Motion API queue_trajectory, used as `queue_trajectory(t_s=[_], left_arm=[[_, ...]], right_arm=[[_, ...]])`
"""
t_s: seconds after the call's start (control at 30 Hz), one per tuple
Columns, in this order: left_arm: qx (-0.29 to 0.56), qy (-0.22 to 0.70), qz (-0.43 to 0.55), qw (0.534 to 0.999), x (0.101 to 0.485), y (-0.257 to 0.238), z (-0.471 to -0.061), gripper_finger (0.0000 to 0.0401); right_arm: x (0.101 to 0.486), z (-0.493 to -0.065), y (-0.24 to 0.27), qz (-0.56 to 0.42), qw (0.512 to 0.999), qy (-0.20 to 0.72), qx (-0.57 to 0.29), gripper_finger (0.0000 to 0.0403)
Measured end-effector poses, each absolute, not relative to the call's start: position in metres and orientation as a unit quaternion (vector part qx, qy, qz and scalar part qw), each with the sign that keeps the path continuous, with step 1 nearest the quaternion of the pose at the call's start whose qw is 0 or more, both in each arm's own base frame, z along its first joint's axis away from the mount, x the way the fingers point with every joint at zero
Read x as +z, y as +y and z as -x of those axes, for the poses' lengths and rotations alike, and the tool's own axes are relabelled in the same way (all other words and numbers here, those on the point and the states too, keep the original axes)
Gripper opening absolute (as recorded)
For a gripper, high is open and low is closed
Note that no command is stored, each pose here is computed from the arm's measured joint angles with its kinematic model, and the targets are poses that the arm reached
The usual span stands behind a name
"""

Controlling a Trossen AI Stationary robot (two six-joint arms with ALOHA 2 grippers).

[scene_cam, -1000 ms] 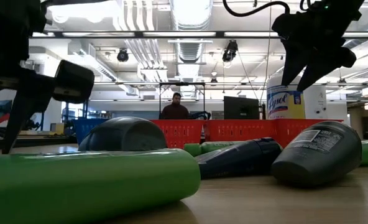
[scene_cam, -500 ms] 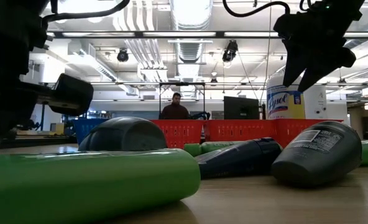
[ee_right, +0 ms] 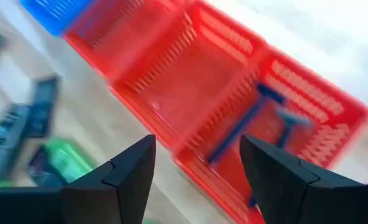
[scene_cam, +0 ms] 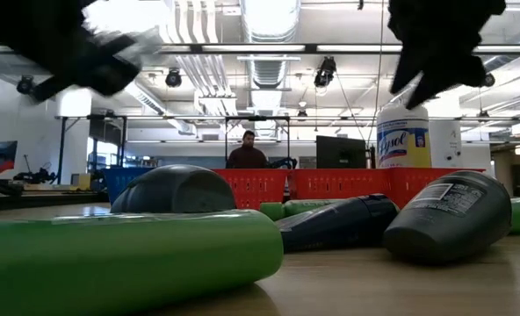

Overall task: Pick & Place Travel size toiletries
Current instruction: Put the blue razor into the right red bin

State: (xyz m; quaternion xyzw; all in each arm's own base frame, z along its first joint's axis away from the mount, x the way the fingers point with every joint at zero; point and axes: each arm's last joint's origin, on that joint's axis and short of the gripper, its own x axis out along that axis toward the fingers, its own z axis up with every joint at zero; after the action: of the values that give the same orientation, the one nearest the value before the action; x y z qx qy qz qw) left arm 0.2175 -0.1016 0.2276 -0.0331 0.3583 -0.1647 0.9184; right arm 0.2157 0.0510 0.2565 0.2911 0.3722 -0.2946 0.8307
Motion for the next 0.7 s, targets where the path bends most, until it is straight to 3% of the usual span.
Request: queue_trajectory(t_s=[0.17,0.33,0.57,0.7], left_arm=[[-0.052,0.157,0.114,0.98,0.279,-0.058,-0.222,0.0028],[-0.014,-0.046,0.137,0.989,0.318,-0.029,-0.226,0.0028],[0.017,-0.042,0.122,0.991,0.305,-0.013,-0.246,0.0028],[-0.008,-0.113,0.132,0.985,0.309,-0.008,-0.26,0.0028]], right_arm=[[0.278,-0.228,0.041,-0.278,0.885,0.283,-0.243,0.0231],[0.303,-0.244,0.035,-0.252,0.933,0.172,-0.191,0.0251],[0.339,-0.262,0.024,-0.206,0.957,0.099,-0.181,0.0279],[0.354,-0.276,0.016,-0.192,0.962,0.092,-0.169,0.0292]])
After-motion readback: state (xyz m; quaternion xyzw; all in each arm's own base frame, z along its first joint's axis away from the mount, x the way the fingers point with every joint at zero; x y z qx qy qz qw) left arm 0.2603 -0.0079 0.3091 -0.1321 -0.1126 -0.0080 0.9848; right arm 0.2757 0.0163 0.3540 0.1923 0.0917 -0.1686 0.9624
